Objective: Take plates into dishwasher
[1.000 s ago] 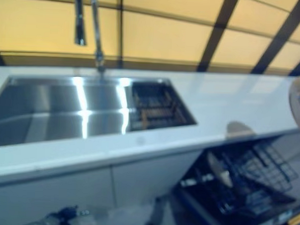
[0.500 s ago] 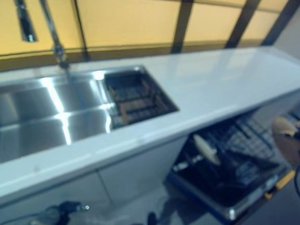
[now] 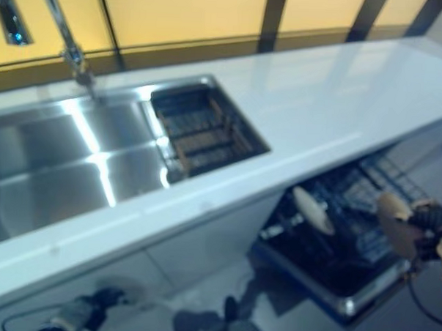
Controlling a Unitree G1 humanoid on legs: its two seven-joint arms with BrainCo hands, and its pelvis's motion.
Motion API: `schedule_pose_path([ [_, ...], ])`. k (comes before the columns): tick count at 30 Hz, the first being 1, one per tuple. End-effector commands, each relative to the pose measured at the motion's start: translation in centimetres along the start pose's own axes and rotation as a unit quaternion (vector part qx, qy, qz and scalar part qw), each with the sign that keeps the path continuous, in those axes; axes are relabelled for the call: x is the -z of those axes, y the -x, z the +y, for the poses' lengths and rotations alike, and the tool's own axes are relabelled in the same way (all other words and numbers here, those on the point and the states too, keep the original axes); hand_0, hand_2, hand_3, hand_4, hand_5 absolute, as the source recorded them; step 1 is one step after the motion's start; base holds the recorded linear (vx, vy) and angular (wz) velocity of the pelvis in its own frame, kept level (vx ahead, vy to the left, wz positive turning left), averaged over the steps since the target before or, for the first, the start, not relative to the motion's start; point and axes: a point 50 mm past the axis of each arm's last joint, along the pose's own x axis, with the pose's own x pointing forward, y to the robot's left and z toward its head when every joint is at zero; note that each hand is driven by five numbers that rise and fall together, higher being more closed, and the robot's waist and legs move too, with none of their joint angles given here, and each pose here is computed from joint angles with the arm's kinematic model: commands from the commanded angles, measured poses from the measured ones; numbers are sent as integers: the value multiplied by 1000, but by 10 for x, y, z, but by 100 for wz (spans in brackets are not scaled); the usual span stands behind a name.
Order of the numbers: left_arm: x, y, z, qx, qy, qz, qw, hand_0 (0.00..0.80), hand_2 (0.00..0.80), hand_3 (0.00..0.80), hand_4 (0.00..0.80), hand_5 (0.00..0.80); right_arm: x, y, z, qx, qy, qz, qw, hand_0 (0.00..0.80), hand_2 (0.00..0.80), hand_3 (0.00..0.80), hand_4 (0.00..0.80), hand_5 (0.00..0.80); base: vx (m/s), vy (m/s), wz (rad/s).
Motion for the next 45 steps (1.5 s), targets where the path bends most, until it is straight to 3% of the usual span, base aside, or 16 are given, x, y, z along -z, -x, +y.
schedule_pose_path([
  [1,-51,3,36,-43,-35,-63,996,0,0,0,0,0,-55,-8,-29,69,5,-72,995,800,800,800,800,800,44,-33,0],
  [11,-69,4,40,-41,-22,-79,996,0,0,0,0,0,-80,-11,-43,111,38,-73,990,800,800,800,800,800,47,-47,0],
  [21,-71,4,43,-48,-14,-81,995,0,0,0,0,0,-89,-8,-59,169,19,-77,982,800,800,800,800,800,49,-67,1],
  [32,-63,2,42,-63,-11,-72,995,0,0,0,0,0,-82,-14,-51,165,24,-57,984,800,800,800,800,800,71,-102,1],
  [45,-50,-2,27,-64,-17,-70,995,0,0,0,0,0,-83,-12,-77,198,35,-51,978,800,800,800,800,800,41,-57,2],
])
